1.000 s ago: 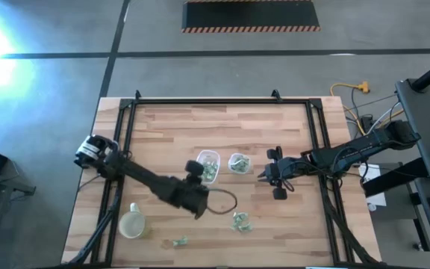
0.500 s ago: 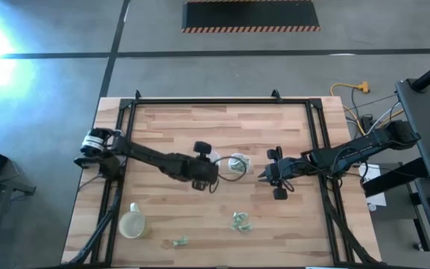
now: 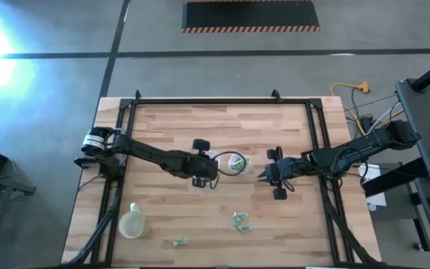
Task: Pick and place items into bin
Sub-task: Put the white stevia packet into the left transparent bin, then put the white stevia packet into the right transparent bin
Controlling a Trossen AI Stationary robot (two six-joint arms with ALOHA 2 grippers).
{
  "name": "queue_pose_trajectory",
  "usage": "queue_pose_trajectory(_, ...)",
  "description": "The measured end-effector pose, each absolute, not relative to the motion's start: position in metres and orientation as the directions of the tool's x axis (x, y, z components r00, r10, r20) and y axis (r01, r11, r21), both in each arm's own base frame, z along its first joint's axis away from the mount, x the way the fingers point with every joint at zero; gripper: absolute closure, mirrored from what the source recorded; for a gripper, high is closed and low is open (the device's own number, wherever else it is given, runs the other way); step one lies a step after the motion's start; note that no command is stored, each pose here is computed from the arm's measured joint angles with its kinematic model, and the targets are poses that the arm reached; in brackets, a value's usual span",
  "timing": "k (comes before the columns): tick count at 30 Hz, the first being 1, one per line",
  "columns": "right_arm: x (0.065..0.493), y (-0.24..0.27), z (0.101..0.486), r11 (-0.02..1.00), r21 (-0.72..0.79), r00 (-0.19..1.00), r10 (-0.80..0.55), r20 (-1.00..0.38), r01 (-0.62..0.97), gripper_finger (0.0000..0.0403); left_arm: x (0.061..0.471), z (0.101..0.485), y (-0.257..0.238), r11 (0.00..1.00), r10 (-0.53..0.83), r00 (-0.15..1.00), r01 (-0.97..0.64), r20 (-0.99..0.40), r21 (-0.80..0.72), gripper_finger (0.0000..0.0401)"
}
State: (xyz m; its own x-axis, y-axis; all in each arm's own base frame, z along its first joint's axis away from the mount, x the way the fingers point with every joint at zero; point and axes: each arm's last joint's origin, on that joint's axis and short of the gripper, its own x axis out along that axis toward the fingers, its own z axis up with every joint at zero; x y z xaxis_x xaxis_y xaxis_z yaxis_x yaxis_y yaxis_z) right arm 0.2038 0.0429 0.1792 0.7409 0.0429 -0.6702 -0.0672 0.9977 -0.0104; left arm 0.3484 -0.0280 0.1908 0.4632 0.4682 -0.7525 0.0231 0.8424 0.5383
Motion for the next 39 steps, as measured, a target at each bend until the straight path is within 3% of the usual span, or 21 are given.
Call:
queue_pose_trajectory(14, 0.204, 0.043, 0.179, 0.997, -0.003, 0.751, 0.052, -0.658, -0.072, 0.0351, 0.35, 0.192, -0.029, 0.84, 0.472, 0.48, 0.01, -0.74, 0.542, 0.0297)
queue_pose_trajectory(22, 0.208, 0.051, 0.184, 0.972, 0.061, 0.792, 0.221, -0.57, -0.228, 0.0351, 0.342, 0.218, -0.055, 0.858, 0.423, 0.545, 0.015, -0.724, 0.513, 0.0294)
queue_pose_trajectory(32, 0.204, 0.066, 0.182, 0.926, 0.035, 0.803, 0.343, -0.488, -0.375, 0.0351, 0.31, 0.253, -0.108, 0.864, 0.285, 0.679, 0.122, -0.676, 0.488, 0.0294)
queue_pose_trajectory(39, 0.198, 0.08, 0.179, 0.903, 0.059, 0.78, 0.4, -0.482, -0.426, 0.0351, 0.301, 0.257, -0.121, 0.857, 0.261, 0.701, 0.148, -0.663, 0.494, 0.0294)
